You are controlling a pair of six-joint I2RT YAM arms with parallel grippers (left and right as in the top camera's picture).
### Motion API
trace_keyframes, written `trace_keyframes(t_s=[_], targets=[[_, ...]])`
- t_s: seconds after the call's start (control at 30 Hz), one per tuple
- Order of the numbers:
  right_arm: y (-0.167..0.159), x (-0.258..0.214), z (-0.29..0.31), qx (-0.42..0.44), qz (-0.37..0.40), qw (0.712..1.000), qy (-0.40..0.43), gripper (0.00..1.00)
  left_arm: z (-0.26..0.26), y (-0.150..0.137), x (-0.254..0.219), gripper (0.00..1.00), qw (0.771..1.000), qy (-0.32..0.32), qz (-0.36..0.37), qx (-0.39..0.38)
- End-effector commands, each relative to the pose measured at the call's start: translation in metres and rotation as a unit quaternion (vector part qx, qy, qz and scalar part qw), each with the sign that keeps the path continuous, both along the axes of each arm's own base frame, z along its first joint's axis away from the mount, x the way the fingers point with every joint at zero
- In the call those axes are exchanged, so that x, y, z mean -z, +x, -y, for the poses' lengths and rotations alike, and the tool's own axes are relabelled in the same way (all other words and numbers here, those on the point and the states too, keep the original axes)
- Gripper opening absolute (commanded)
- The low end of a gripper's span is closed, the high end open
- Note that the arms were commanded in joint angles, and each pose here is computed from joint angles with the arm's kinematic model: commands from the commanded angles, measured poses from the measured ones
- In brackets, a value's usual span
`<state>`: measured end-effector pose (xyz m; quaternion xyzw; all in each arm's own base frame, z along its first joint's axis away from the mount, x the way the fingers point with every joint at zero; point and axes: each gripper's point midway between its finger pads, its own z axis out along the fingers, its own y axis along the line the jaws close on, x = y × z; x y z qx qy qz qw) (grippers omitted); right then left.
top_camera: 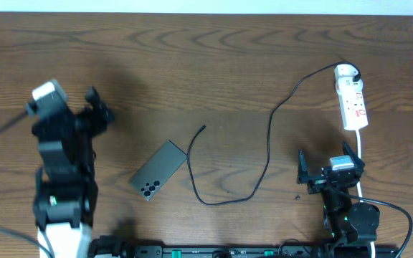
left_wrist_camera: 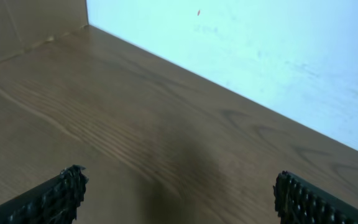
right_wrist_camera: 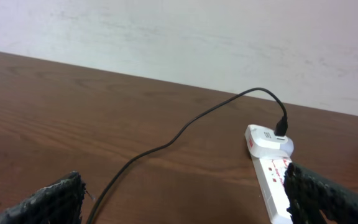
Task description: Plug charger to phone and switch on socket
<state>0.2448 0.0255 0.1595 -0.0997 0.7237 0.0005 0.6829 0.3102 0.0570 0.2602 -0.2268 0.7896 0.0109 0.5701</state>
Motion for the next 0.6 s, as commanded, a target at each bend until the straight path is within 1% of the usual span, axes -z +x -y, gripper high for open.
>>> trace_keyframes(t_s=[0.0,0.13,0.3,0.57], targets=[[0.0,0.001,0.001,0.003,0.001,1.0,-0.006,0.99,0.002,-0.024,0.015,0.98,0.999,0.037,0.024,0.014],[0.0,0.001,0.001,0.003,0.001,1.0,-0.006,0.99,0.004,-0.045,0.034,0.98,0.997,0.057,0.051,0.018],[0.0,0.001,0.001,0.003,0.001,1.0,-0.006,0.99,0.005,-0.065,0.065,0.98,0.994,0.084,0.068,0.024],[0.0,0.001,0.001,0.003,0.001,1.0,-0.006,0.99,0.005,-0.075,0.101,0.98,0.992,0.087,0.086,0.023]])
